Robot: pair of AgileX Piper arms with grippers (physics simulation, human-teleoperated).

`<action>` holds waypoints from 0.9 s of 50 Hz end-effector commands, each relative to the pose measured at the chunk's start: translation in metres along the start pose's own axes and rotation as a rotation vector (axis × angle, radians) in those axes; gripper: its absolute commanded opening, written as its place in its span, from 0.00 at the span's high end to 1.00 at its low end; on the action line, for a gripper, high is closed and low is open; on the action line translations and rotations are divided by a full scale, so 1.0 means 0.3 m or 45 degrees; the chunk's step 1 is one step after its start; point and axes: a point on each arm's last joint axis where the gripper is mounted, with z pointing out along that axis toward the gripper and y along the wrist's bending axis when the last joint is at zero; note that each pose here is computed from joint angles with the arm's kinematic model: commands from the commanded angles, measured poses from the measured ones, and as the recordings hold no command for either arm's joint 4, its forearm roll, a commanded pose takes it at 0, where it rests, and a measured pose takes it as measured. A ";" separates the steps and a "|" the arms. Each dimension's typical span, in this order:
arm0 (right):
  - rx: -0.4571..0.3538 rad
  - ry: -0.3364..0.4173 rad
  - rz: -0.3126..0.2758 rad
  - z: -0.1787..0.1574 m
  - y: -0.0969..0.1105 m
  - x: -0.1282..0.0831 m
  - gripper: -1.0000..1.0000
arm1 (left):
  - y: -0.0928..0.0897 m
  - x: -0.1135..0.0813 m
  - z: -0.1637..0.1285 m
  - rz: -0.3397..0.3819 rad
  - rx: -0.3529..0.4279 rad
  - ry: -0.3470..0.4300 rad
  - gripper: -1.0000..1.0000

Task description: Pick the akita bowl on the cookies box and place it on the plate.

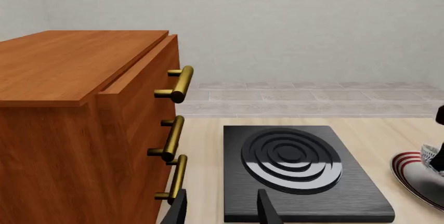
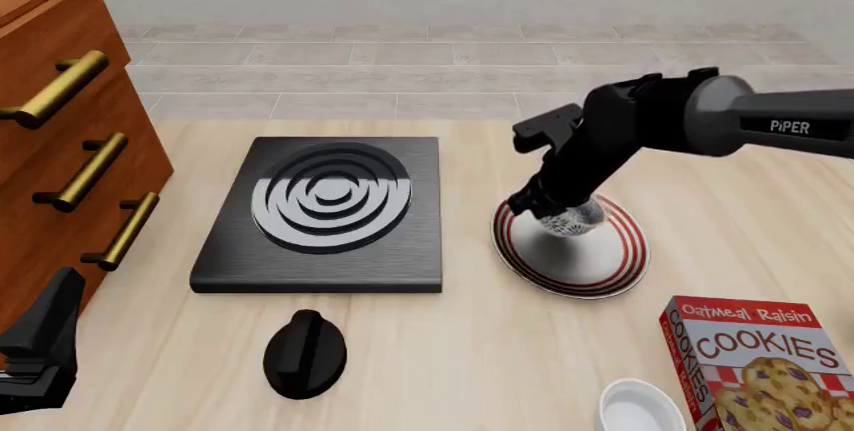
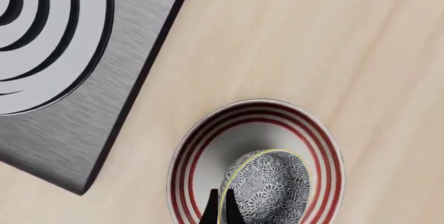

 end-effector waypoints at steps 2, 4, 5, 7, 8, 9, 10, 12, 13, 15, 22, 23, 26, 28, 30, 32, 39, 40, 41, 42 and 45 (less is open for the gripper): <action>-0.001 0.006 0.010 0.019 0.003 0.010 1.00 | -0.001 0.001 0.000 0.000 0.005 0.000 0.00; -0.003 0.008 0.012 0.023 0.008 0.011 1.00 | -0.001 0.001 0.000 0.000 0.005 0.000 0.00; -0.003 0.009 0.013 0.026 0.008 0.012 1.00 | -0.001 0.001 0.000 0.000 0.005 0.000 0.00; -0.003 0.010 0.013 0.029 0.008 0.012 1.00 | -0.001 0.001 0.000 0.000 0.005 0.000 0.00; -0.003 0.011 0.014 0.031 0.008 0.013 1.00 | -0.001 0.001 0.000 0.000 0.005 0.000 0.00; -0.003 0.012 0.014 0.032 0.009 0.013 1.00 | -0.001 0.001 0.000 0.000 0.004 0.000 0.00; -0.004 0.014 0.015 0.035 0.010 0.015 1.00 | -0.001 0.001 0.000 0.000 0.005 0.000 0.00; -0.002 0.016 0.018 0.039 0.006 0.016 1.00 | -0.001 0.001 0.000 0.000 0.005 0.000 0.00; -0.002 0.020 0.018 0.041 0.004 0.019 1.00 | -0.001 0.001 0.000 0.001 0.005 0.000 0.00; -0.002 0.015 0.019 0.041 0.005 0.016 1.00 | -0.001 0.001 0.000 0.000 0.005 0.000 0.00; -0.007 0.011 0.026 0.042 0.018 0.012 1.00 | -0.001 0.001 0.000 0.000 0.005 0.000 0.00; -0.007 0.011 0.026 0.042 0.018 0.012 1.00 | -0.001 0.001 0.000 0.000 0.005 0.000 0.00; -0.012 0.000 0.021 0.032 0.032 0.003 0.00 | -0.001 0.001 0.000 0.000 0.005 0.000 0.00; -0.011 -0.003 0.022 0.028 0.031 0.003 0.00 | -0.001 0.001 0.000 0.000 0.005 0.000 0.00; -0.013 -0.006 0.027 0.026 0.036 0.001 0.00 | -0.001 0.001 0.000 0.000 0.005 0.000 0.00; -0.011 -0.005 0.025 0.026 0.032 0.001 0.00 | -0.001 0.001 0.000 0.000 0.005 0.000 0.00; -0.011 -0.002 0.030 0.026 0.031 0.007 0.00 | -0.001 0.001 0.000 0.000 0.005 0.000 0.00; -0.011 -0.001 0.029 0.025 0.031 0.007 0.00 | -0.001 0.001 0.000 0.000 0.005 0.000 0.00; -0.011 -0.005 0.030 0.021 0.033 0.006 0.00 | -0.001 0.001 0.000 0.000 0.005 0.000 0.00; -0.011 -0.007 0.029 0.019 0.033 0.004 0.00 | -0.001 0.001 0.000 0.000 0.005 0.000 0.00; -0.011 -0.010 0.027 0.013 0.033 0.003 0.00 | -0.001 0.001 0.000 0.000 0.005 0.000 0.00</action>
